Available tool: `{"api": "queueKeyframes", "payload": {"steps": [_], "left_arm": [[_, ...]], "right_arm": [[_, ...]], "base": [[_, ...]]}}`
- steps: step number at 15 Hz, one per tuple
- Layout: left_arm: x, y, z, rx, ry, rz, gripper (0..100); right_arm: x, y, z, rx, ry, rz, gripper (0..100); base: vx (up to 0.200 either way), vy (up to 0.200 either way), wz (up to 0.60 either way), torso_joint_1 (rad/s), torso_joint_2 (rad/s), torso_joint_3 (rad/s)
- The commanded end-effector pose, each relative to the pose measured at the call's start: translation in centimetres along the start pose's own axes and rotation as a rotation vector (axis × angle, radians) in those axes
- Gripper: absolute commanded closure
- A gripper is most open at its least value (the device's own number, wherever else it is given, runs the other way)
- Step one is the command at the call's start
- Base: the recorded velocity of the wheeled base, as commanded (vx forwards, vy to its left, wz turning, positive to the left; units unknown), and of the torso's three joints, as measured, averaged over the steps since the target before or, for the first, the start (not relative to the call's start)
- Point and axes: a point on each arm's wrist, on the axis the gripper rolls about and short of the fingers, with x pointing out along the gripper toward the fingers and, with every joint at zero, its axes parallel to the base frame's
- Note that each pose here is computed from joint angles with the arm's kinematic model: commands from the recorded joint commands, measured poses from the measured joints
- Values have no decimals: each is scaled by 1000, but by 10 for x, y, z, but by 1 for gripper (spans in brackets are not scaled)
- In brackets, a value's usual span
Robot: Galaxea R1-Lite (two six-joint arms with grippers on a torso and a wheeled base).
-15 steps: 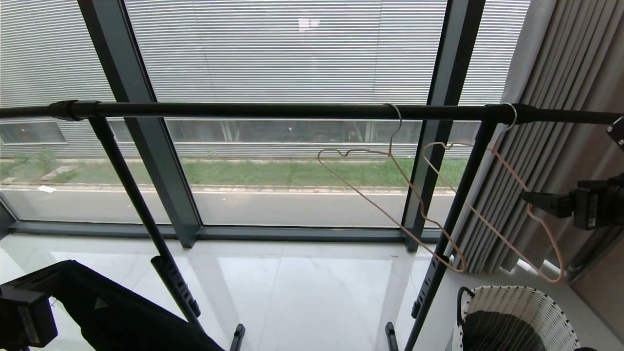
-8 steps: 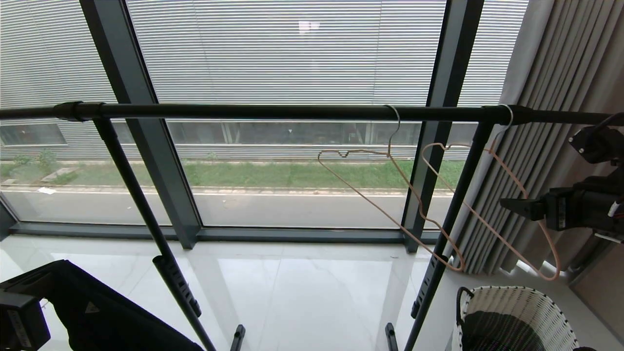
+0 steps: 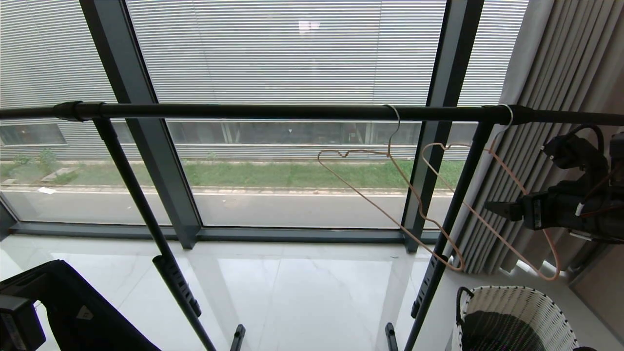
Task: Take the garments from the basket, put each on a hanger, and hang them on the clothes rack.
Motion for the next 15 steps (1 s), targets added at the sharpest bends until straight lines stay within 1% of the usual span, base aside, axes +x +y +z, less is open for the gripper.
{"api": "queueKeyframes", "payload": {"steps": [1,2,3,9,12,15], "left_arm": [[0,0,0,0,1,0,100],[0,0,0,0,1,0,100],[0,0,0,1,1,0,100],[0,0,0,1,3,0,100],[0,0,0,1,3,0,100],[0,0,0,0,1,0,100]], "right_arm": [[7,0,-3,0,14,2,0],[8,0,-3,0,14,2,0],[9,0,-3,0,14,2,100],[9,0,2,22,0,1,100],[7,0,3,51,-9,-2,100],[-4,0,8,87,-45,-12,100]], "base": [[0,0,0,0,0,0],[0,0,0,0,0,0],[0,0,0,0,0,0],[0,0,0,0,0,0],[0,0,0,0,0,0],[0,0,0,0,0,0]]}}
